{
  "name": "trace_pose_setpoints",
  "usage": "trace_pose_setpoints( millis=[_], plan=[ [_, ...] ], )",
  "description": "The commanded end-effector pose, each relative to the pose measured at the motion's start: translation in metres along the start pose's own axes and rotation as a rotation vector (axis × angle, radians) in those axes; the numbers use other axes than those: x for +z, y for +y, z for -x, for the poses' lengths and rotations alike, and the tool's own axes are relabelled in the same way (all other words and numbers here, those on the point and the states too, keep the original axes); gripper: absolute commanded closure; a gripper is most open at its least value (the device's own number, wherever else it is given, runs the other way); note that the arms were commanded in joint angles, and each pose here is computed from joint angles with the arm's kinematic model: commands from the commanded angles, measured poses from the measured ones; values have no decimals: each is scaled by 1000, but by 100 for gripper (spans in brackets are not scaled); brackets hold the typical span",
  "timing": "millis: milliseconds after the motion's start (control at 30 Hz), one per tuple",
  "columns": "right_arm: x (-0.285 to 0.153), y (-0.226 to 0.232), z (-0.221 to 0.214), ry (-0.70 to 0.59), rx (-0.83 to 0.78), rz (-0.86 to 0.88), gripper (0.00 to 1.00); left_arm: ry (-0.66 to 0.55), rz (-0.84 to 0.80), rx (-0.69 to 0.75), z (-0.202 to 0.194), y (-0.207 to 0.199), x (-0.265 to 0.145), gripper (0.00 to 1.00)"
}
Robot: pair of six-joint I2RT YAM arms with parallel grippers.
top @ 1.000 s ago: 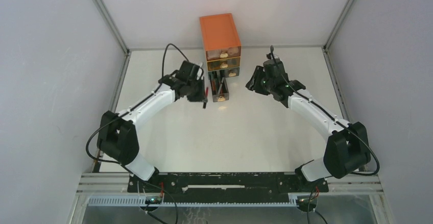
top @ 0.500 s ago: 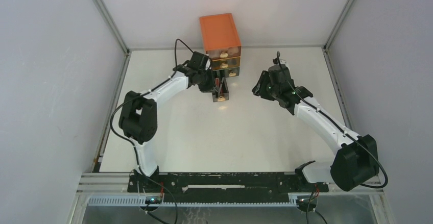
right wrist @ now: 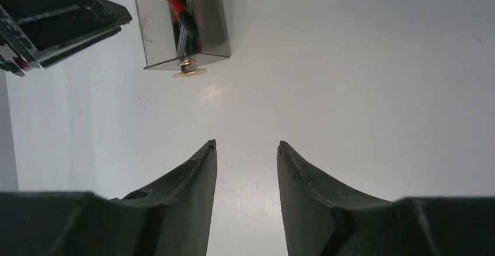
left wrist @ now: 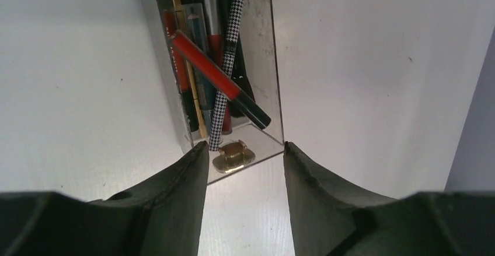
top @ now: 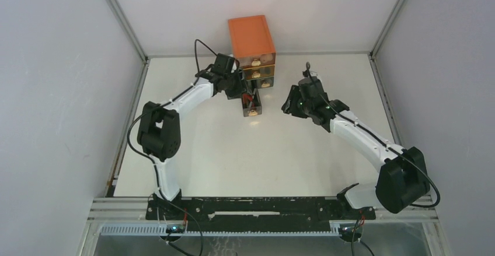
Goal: Organize the makeup
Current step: Place the lipstick in the drawer, then close the drawer in the storage box.
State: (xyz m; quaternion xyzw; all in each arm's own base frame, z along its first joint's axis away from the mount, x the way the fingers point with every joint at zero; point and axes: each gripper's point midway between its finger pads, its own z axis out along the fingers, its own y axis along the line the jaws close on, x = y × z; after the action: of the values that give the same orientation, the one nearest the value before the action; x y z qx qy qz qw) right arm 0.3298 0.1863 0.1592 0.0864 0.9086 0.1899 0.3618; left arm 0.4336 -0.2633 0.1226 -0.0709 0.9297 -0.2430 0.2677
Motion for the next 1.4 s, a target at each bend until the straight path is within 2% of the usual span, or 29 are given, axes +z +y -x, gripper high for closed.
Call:
trace_pose_setpoints(
  millis=[0, 200, 400, 600, 733, 900, 1067, 1267, 1367],
  plan=[
    [12, 27, -9, 13, -9, 81, 50, -121, -101, 52, 25, -30, -57, 46],
    [38, 68, -31, 64, -17, 215, 57, -199, -149, 121, 13, -29, -121, 46],
    [80, 90, -60, 107, -20, 279, 84, -232, -58, 69, -12, 24, -153, 46],
    [113, 90, -72, 98, 1, 276, 93, -296, 52, 13, -30, 74, -180, 46],
    [130, 91, -64, 25, 15, 266, 100, -323, 94, -10, -37, 92, -187, 46],
    [155, 94, -46, -55, 30, 237, 100, -353, 122, -23, -39, 100, -195, 46],
    [174, 101, -11, -158, 58, 223, 100, -388, 132, -24, -40, 105, -204, 46],
    [200, 106, 21, -224, 116, 208, 100, -402, 148, -26, -44, 110, -209, 45],
    [214, 115, 31, -234, 139, 259, 100, -402, 165, -25, -46, 114, -210, 45]
  ],
)
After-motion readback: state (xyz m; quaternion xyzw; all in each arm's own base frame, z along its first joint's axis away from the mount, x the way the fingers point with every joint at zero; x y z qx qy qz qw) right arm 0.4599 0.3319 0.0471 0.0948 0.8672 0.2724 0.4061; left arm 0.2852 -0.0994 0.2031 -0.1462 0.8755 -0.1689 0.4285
